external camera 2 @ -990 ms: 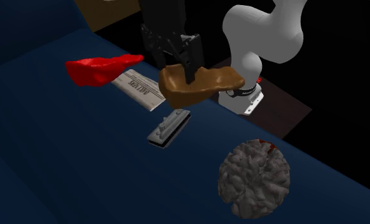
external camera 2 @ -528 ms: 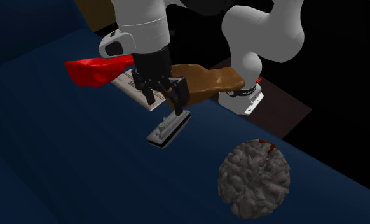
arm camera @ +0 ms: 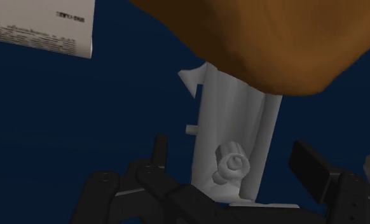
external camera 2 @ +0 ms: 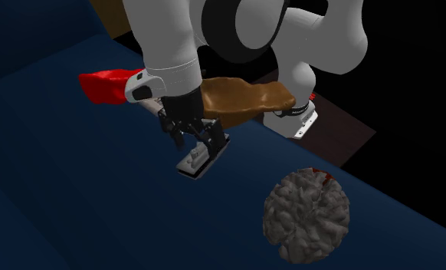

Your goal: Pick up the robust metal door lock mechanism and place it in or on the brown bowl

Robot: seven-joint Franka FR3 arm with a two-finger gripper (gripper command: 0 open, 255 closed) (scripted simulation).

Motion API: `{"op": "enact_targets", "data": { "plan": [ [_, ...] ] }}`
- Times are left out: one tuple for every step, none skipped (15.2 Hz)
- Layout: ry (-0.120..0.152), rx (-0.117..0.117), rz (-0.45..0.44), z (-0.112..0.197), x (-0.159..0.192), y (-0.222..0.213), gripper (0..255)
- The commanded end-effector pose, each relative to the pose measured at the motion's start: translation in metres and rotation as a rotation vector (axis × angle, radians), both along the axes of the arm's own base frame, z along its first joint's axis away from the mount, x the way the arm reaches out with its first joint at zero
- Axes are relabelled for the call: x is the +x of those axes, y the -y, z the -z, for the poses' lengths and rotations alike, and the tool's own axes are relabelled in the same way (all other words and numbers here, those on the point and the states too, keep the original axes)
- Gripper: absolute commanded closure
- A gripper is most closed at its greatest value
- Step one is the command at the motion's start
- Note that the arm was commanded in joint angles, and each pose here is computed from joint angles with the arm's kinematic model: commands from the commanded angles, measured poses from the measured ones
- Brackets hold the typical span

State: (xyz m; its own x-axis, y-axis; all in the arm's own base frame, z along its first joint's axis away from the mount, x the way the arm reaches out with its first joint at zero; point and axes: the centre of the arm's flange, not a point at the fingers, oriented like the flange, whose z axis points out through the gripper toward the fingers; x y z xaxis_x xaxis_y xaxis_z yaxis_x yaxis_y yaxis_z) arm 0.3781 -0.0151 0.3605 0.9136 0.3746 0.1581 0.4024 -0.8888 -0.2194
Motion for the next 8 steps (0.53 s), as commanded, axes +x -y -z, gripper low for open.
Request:
{"op": "enact_targets", "data": {
  "plan": [
    [0.001, 0.0, 0.0, 0.0095, 0.001, -0.0034, 0],
    [0.001, 0.0, 0.0, 0.0175, 0.0015, -0.0056, 0],
    [0.001, 0.0, 0.0, 0.0175, 0.0015, -0.0056, 0],
    [0.001, 0.0, 0.0, 0.0175, 0.0015, -0.0056, 0],
    [0.001, 0.0, 0.0, 0.0175, 0.0015, -0.0056, 0],
    [0.001, 0.0, 0.0, 0.0175, 0.0015, -0.0056, 0],
    [0.001, 0.0, 0.0, 0.0175, 0.0015, -0.0056, 0],
    [0.001, 0.0, 0.0, 0.0175, 0.0015, -0.0056, 0]
  ]
}}
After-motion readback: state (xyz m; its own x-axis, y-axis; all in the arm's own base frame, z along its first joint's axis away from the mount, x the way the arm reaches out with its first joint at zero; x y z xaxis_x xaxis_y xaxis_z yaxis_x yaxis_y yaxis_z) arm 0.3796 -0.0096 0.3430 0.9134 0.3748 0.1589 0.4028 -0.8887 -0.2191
